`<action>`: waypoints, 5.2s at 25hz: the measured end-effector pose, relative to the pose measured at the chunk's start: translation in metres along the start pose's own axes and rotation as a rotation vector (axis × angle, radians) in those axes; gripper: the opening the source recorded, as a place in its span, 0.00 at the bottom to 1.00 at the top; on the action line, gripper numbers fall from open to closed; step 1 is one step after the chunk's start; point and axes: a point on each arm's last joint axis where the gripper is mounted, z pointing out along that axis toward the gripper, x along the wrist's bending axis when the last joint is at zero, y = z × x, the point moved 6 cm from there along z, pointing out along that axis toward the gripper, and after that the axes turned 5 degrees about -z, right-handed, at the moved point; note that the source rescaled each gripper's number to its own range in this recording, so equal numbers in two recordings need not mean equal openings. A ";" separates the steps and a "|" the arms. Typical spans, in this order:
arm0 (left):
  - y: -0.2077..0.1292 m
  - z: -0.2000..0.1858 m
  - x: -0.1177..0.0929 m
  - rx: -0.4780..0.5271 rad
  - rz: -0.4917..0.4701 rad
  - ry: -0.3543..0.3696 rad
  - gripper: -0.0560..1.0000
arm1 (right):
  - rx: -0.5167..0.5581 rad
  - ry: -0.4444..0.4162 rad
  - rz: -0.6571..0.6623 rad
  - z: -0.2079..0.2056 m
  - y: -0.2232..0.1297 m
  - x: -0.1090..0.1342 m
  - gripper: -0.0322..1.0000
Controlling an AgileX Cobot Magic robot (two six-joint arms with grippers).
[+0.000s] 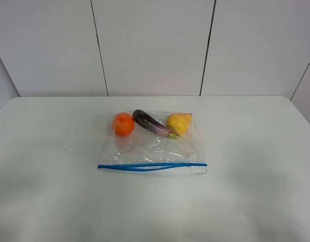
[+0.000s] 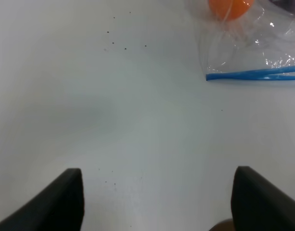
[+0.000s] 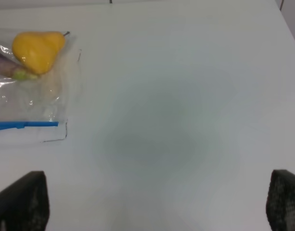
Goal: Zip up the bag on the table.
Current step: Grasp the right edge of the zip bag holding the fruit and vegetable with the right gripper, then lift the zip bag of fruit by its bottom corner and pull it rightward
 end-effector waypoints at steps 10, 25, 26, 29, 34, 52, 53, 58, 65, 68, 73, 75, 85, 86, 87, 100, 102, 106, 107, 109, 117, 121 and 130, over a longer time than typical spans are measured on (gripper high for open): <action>0.000 0.000 0.000 0.000 0.000 0.000 0.99 | 0.003 0.029 0.053 -0.002 0.010 0.004 1.00; 0.000 0.000 0.000 0.000 0.000 0.000 0.99 | 0.547 0.129 0.086 0.143 0.107 0.008 1.00; 0.000 0.000 0.000 0.000 0.000 0.000 0.99 | 0.582 0.152 0.087 0.157 0.104 0.011 1.00; 0.000 0.000 0.000 0.000 0.000 0.000 0.99 | 0.701 0.219 0.103 0.205 0.082 0.020 1.00; 0.000 0.000 0.000 0.000 0.000 0.000 0.99 | 0.775 0.323 0.171 0.273 0.045 0.037 1.00; 0.000 0.000 0.000 0.000 0.000 0.000 0.99 | 0.818 0.724 0.319 0.370 -0.027 0.091 1.00; 0.000 0.000 0.000 0.000 0.000 0.000 0.99 | 0.819 0.750 0.314 0.371 -0.028 0.094 1.00; 0.000 0.000 0.000 0.000 0.000 0.000 0.99 | 0.832 0.837 0.320 0.371 -0.035 0.102 1.00; 0.000 0.000 0.000 0.000 0.000 0.000 0.99 | 0.807 0.851 0.319 0.374 -0.035 0.103 1.00; 0.000 0.000 0.000 0.000 0.000 0.000 0.99 | 0.812 0.861 0.324 0.376 -0.041 0.104 1.00; 0.000 0.000 0.000 0.000 0.000 0.000 0.99 | 0.831 0.899 0.383 0.377 -0.048 0.110 0.98; 0.000 0.000 0.000 0.000 0.000 0.000 0.99 | 0.831 0.905 0.396 0.377 -0.049 0.111 0.95; 0.000 0.000 0.000 -0.001 0.000 0.000 0.99 | 0.820 0.923 0.411 0.377 -0.046 0.113 0.66; 0.000 0.000 0.000 -0.001 0.000 0.000 0.99 | 0.820 0.925 0.410 0.376 -0.046 0.113 0.60; 0.000 0.000 0.000 -0.001 0.000 0.000 0.99 | 0.820 0.926 0.412 0.376 -0.046 0.113 0.52; 0.000 0.000 0.000 -0.001 0.000 0.000 0.99 | 0.802 0.972 0.490 0.373 -0.037 0.103 0.03; 0.000 0.000 0.000 -0.001 0.000 0.000 0.99 | 0.796 0.985 0.514 0.372 -0.034 0.097 0.03; 0.000 0.000 0.000 -0.001 0.000 0.000 0.99 | 0.778 1.028 0.572 0.368 -0.026 0.091 0.03; 0.000 0.000 0.000 -0.001 0.000 0.000 0.99 | 0.775 1.030 0.592 0.368 -0.024 0.091 0.03; 0.000 0.000 0.000 -0.001 0.000 0.000 0.99 | 0.777 1.027 0.626 0.369 -0.022 0.092 0.03; 0.000 0.000 0.000 -0.001 0.000 0.000 0.99 | 0.763 1.009 0.723 0.373 -0.014 0.092 0.03; 0.000 0.000 0.000 -0.001 0.000 0.000 0.99 | 0.771 1.003 0.745 0.374 -0.013 0.092 0.03; 0.000 0.000 0.000 -0.001 0.000 0.000 0.99 | 0.700 1.000 0.764 0.368 0.016 0.090 0.03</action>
